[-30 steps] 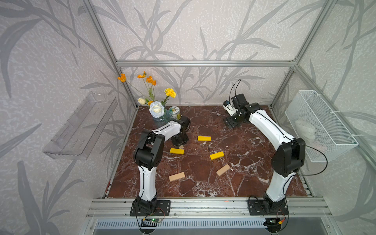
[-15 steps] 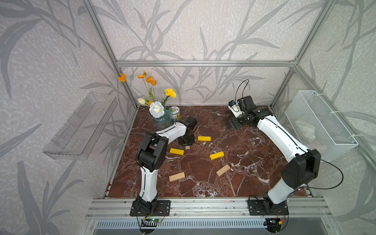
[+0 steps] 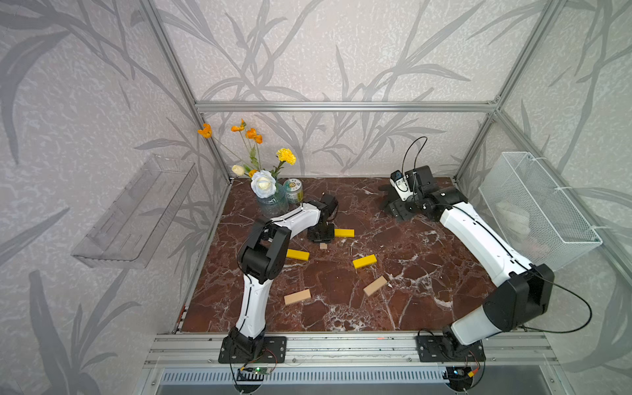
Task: Assemble the number 6 with building blocks
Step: Assemble the building block at the center of the board.
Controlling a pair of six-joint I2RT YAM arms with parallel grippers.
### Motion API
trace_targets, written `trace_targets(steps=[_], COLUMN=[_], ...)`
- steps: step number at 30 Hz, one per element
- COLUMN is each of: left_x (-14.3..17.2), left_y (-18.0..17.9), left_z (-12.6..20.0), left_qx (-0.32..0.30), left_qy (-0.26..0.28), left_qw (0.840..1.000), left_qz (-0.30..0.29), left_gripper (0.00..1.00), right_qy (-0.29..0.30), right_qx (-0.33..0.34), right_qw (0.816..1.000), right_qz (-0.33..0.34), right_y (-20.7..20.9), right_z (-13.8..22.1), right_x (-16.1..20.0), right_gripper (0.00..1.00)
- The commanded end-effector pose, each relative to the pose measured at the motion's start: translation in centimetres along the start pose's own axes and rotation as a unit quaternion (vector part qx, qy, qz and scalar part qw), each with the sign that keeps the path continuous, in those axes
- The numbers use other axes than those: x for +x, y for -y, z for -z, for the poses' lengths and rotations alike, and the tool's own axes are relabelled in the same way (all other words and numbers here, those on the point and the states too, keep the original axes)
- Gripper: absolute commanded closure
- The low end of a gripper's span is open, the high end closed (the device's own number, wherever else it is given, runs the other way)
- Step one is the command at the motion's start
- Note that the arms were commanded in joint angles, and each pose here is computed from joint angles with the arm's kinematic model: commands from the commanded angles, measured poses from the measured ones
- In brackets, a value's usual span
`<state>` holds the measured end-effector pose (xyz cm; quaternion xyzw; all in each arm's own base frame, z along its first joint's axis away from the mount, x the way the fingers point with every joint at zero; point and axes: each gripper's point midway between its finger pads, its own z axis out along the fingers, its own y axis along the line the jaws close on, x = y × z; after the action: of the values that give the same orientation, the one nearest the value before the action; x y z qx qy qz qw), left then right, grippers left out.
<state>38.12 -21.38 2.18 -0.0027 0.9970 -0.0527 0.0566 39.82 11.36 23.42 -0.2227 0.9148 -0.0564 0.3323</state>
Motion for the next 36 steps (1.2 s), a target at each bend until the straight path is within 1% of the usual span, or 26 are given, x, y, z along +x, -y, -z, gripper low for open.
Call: trace_targets(steps=[1,13,20,36], left_x=[0.0,0.4,0.9,2.0], left_y=[0.6,1.7,1.7,2.2], left_z=[-0.4,-0.6,-0.3,-0.9], left_qx=[0.006,0.014,0.009,0.005], left_qy=[-0.011,-0.024,-0.025,-0.034], left_qw=[1.0,0.999,0.999,0.999], left_qz=[-0.014,-0.026,-0.03,-0.038], left_gripper=[0.89,0.89,0.9,0.89], right_qy=[0.018,0.021,0.022,0.022], right_qx=[0.021,0.033,0.036,0.039], right_qw=[1.0,0.999,0.999,0.999], right_qz=[-0.012,-0.014,-0.017,-0.017], right_y=[1.0,1.6,1.7,1.8], right_z=[1.1,1.2,1.2,1.4], right_x=[-0.3,-0.2,0.1,0.4], right_gripper=[0.12,0.12,0.12,0.12])
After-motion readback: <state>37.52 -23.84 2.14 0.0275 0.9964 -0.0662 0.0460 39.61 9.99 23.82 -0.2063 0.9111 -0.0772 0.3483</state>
